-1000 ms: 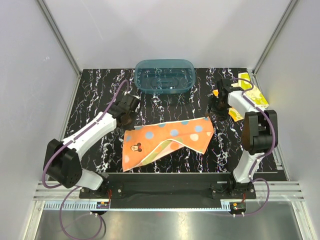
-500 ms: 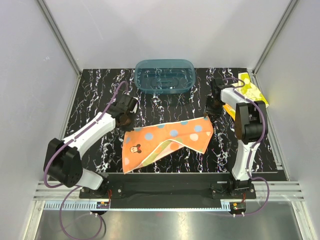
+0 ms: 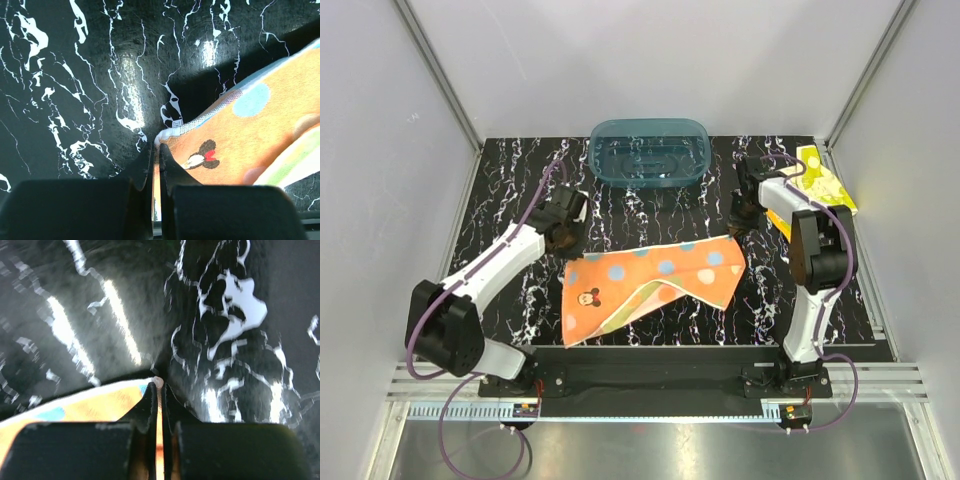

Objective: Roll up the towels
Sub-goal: Flatten the towel, then fold the towel

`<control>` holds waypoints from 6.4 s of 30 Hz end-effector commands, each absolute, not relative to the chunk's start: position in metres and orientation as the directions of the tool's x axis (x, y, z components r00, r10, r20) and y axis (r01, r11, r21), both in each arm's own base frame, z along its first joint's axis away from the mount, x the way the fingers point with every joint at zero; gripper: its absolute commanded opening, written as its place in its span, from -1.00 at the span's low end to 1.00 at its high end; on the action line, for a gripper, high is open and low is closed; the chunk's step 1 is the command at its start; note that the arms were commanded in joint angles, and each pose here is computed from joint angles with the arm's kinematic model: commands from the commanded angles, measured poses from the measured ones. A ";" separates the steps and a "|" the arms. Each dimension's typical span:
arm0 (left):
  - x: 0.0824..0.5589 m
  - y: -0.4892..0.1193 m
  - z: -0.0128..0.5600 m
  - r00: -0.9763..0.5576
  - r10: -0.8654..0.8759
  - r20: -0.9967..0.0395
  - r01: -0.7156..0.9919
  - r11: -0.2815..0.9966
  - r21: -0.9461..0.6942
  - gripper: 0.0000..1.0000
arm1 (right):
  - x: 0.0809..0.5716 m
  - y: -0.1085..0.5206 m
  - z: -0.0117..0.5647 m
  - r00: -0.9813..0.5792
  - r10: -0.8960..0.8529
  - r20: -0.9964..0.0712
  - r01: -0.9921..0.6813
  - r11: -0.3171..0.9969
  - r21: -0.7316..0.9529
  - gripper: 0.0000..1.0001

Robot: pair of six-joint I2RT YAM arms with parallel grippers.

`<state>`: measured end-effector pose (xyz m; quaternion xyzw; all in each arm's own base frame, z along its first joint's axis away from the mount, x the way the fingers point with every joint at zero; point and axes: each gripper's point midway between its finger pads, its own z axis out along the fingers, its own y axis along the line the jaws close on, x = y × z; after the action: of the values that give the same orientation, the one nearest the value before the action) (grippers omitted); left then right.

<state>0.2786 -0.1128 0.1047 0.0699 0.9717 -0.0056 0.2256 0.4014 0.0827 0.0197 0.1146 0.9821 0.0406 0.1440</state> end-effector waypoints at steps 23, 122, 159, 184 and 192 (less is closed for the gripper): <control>0.208 -0.082 0.303 -0.576 -0.009 -0.818 0.177 0.975 -0.136 -1.00 | 0.218 0.062 0.289 -0.638 0.354 -0.683 0.121 0.923 0.366 -1.00; 0.255 -0.099 0.023 -0.824 -0.425 -0.374 -0.375 0.905 -0.203 -0.44 | 0.341 0.083 0.145 -0.783 0.467 -0.412 0.297 0.861 0.413 0.30; 0.263 -0.094 0.042 -0.839 -0.393 -0.377 -0.286 0.907 -0.310 -0.97 | 0.255 0.086 0.017 -0.821 0.561 -0.108 0.500 0.797 0.339 -0.11; 0.226 -0.104 0.069 -0.849 -0.407 -0.335 -0.265 0.879 -0.397 -1.00 | 0.232 0.089 0.092 -0.785 0.579 -0.218 0.441 0.770 0.461 -1.00; 0.201 -0.116 0.100 -0.849 -0.433 -0.304 -0.247 0.833 -0.496 -1.00 | 0.201 0.091 0.125 -0.767 0.595 -0.240 0.417 0.746 0.519 -1.00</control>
<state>0.2111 -0.1049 0.0815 -0.1832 0.9420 -0.1851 0.2115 0.2178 0.0852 0.1167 0.2737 0.9130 0.2109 0.2171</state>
